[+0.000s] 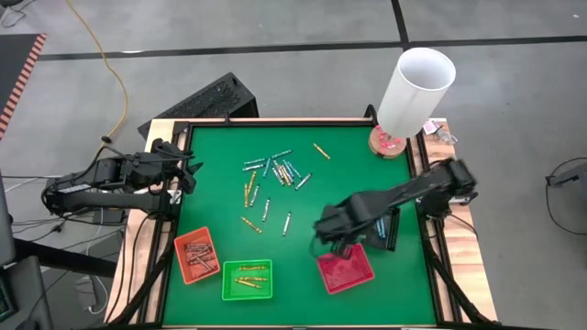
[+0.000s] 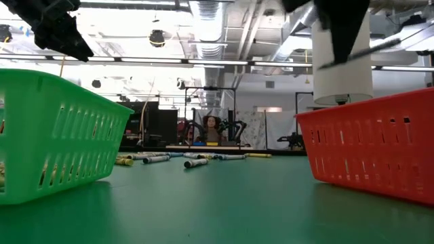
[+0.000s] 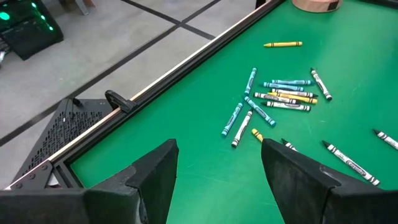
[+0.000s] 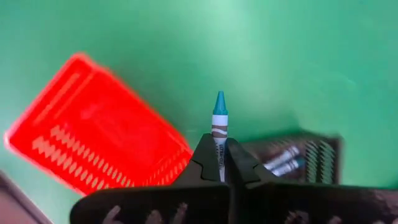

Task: Sort crayons
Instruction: Put the blue crayon into the black bin

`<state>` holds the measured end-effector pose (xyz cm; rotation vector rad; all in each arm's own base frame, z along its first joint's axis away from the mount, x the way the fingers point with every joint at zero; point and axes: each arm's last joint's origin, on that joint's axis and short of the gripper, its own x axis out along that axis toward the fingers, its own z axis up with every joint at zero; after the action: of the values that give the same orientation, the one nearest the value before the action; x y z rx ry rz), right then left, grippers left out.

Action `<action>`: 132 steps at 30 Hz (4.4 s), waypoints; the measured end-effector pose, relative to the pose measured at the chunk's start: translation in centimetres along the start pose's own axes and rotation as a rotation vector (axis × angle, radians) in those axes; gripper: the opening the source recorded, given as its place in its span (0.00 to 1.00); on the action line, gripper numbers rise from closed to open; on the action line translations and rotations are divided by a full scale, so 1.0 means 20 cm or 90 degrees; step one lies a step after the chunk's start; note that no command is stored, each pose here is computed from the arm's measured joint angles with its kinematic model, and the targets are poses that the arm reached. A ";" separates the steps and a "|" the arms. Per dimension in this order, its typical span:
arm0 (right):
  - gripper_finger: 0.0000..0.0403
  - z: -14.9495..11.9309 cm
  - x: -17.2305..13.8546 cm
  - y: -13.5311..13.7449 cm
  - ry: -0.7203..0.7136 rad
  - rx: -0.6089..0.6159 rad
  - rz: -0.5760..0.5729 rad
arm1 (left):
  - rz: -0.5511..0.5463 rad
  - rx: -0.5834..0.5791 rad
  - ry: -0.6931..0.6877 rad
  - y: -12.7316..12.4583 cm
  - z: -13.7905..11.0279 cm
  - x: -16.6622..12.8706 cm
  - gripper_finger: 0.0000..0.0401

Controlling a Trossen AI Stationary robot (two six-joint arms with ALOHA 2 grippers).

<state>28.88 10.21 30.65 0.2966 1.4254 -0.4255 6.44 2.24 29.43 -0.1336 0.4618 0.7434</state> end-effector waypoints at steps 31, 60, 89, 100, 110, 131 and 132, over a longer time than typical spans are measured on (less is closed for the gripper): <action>0.00 -0.49 0.45 -0.31 -0.066 0.703 -0.044 | -0.002 -0.003 0.001 0.00 0.00 0.00 0.56; 0.22 -0.44 0.58 -0.34 -0.021 0.650 0.011 | 0.051 -0.092 0.073 0.03 -0.08 0.00 0.56; 0.22 0.52 0.36 -0.95 -0.471 0.216 0.101 | 0.084 -0.193 0.088 0.04 -0.10 0.01 0.56; 0.22 0.90 0.60 -0.75 -0.250 0.029 0.091 | 0.083 -0.250 0.090 0.03 -0.10 0.01 0.56; 0.22 1.01 0.67 -0.69 -0.227 -0.007 0.083 | 0.084 -0.224 0.090 0.04 -0.10 0.01 0.56; 0.22 1.01 0.78 -0.72 -0.182 0.017 0.025 | 0.080 -0.236 0.093 0.03 -0.10 0.01 0.56; 0.22 1.01 0.78 -0.73 -0.183 0.019 0.025 | 0.080 -0.236 0.093 0.03 -0.10 0.01 0.56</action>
<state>41.58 -13.32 18.66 0.2757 1.1319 -0.4394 5.37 2.29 27.55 -0.5119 0.4699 0.9429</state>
